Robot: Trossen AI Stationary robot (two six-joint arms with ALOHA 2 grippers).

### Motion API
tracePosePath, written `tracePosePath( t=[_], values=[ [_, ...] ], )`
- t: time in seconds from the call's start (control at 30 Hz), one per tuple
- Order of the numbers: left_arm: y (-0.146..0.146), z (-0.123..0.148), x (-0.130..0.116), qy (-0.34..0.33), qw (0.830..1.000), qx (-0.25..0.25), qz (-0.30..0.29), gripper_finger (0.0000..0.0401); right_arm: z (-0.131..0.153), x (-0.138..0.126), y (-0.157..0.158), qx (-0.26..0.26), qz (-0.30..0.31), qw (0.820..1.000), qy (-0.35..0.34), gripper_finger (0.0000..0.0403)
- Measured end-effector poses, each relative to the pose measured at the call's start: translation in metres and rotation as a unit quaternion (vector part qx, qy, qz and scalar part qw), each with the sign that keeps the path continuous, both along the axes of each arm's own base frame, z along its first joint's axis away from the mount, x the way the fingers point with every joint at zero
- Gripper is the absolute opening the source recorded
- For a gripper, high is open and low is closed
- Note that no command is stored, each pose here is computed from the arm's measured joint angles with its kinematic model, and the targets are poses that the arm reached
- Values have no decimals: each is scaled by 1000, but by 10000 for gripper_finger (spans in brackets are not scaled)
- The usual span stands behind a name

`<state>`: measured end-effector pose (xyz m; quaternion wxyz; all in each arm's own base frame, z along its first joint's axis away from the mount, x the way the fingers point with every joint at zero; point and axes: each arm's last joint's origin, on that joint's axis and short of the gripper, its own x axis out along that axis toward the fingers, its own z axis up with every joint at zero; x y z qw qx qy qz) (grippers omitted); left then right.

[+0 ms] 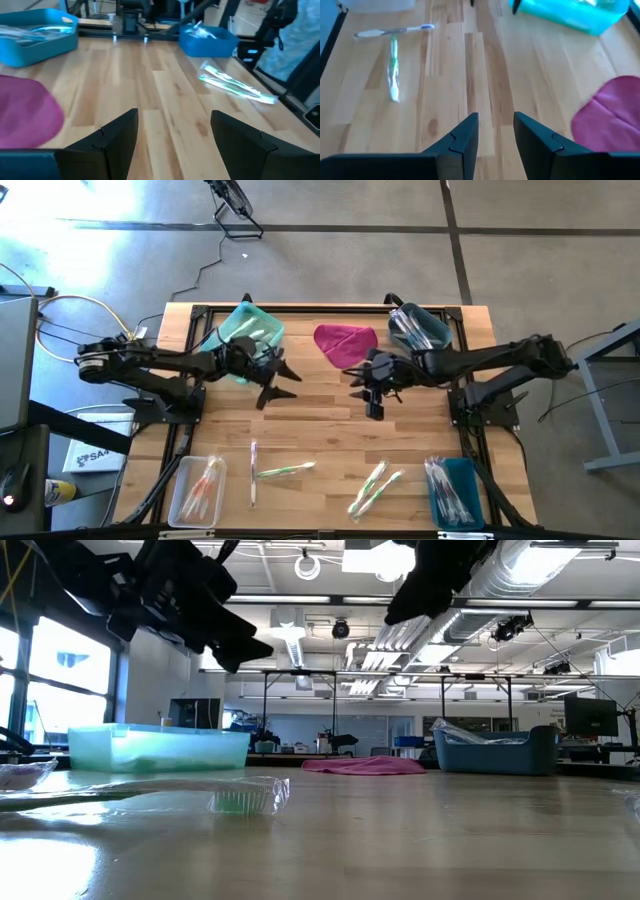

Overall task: Pick & Place Toothbrushes
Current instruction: Put the green toothbrush to the green bin

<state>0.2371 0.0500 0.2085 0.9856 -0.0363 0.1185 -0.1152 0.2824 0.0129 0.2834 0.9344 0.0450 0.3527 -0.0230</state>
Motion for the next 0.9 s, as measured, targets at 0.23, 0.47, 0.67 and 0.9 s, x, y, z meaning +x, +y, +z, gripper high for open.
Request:
tracePosePath(
  t=[0.23, 0.47, 0.67, 0.9],
  values=[
    [-16, 2, 2, -1, 1000, -5, -30, 246, -25, 3, -6, 9, 2, 998, -60, 116],
    [-29, 1, 3, 1, 998, -5, -57, 246, -43, 2, -6, 12, -1, 993, -116, 116],
    [-31, 1, 3, 5, 998, -6, -59, 246, -49, 1, -6, 22, -6, 989, -149, 116],
    [-30, 1, 3, 16, 998, -40, -50, 246, -49, 1, -6, 21, -7, 988, -153, 116]
  ],
)
